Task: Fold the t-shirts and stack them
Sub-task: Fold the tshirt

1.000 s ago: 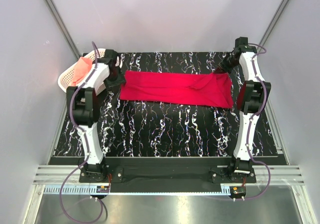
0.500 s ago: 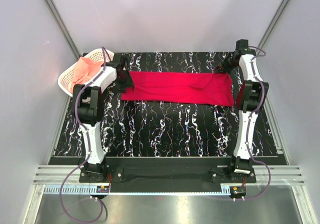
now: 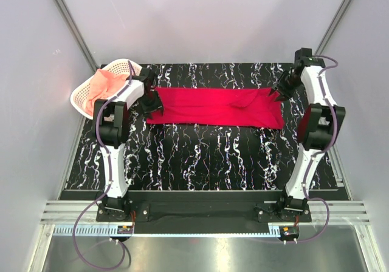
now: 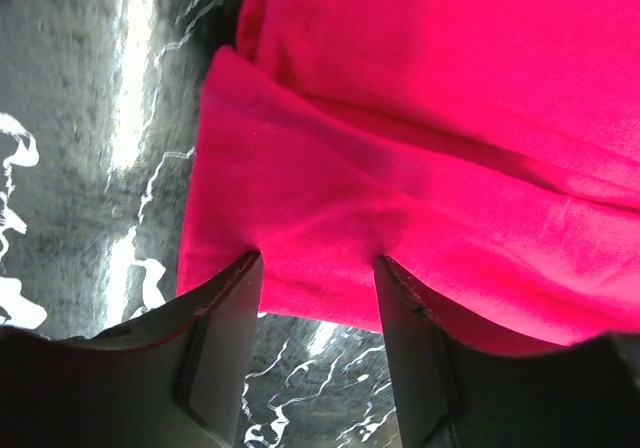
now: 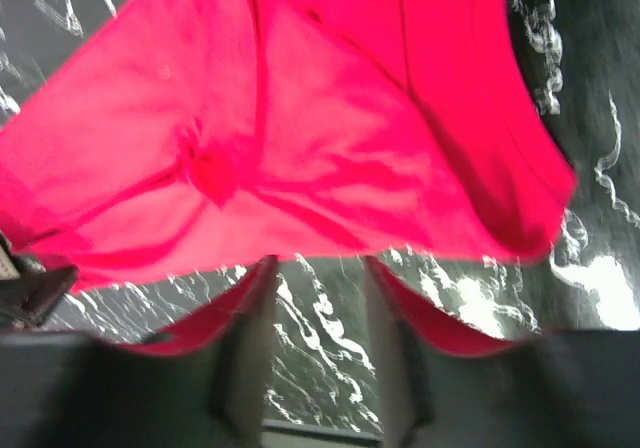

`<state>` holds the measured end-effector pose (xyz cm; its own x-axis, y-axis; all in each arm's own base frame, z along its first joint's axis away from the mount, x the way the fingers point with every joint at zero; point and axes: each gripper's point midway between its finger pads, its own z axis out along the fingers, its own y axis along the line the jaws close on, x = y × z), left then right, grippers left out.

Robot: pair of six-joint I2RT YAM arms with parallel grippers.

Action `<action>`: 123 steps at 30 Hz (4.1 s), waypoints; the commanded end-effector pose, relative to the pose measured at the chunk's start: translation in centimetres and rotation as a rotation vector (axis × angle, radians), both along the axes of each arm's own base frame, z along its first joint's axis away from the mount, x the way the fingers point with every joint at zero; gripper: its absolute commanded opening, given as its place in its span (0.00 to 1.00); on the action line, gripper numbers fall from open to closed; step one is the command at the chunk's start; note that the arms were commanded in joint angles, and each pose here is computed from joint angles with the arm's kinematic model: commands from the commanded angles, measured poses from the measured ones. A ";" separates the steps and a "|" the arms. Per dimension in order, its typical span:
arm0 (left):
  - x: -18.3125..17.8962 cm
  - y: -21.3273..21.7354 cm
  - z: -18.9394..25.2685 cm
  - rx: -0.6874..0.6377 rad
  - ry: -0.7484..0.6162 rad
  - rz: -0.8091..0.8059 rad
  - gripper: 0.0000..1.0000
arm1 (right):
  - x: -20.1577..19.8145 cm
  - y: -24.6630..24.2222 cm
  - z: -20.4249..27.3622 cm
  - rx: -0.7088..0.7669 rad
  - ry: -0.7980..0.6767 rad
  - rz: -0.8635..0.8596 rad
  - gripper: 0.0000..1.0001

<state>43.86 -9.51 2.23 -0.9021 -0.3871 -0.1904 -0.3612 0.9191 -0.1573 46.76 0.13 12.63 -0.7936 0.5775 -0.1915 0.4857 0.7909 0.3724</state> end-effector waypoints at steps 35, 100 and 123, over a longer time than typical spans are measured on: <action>-14.0 2.0 2.4 0.066 0.071 -0.053 0.66 | -5.0 0.4 -2.5 -0.183 -0.028 0.026 0.39; -12.0 0.6 8.5 -0.049 -0.165 -0.114 0.64 | 2.0 20.8 -7.7 -0.054 -0.032 0.464 0.41; -12.3 1.4 8.2 -0.037 -0.157 -0.106 0.65 | 3.2 20.9 -5.1 -0.275 -0.130 0.468 0.03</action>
<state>31.07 -8.09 10.21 -0.9033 -0.3102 -0.2962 -0.2513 0.9424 -0.2207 48.34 20.30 2.30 -0.9571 0.0940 -0.2740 0.0578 0.9888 0.1373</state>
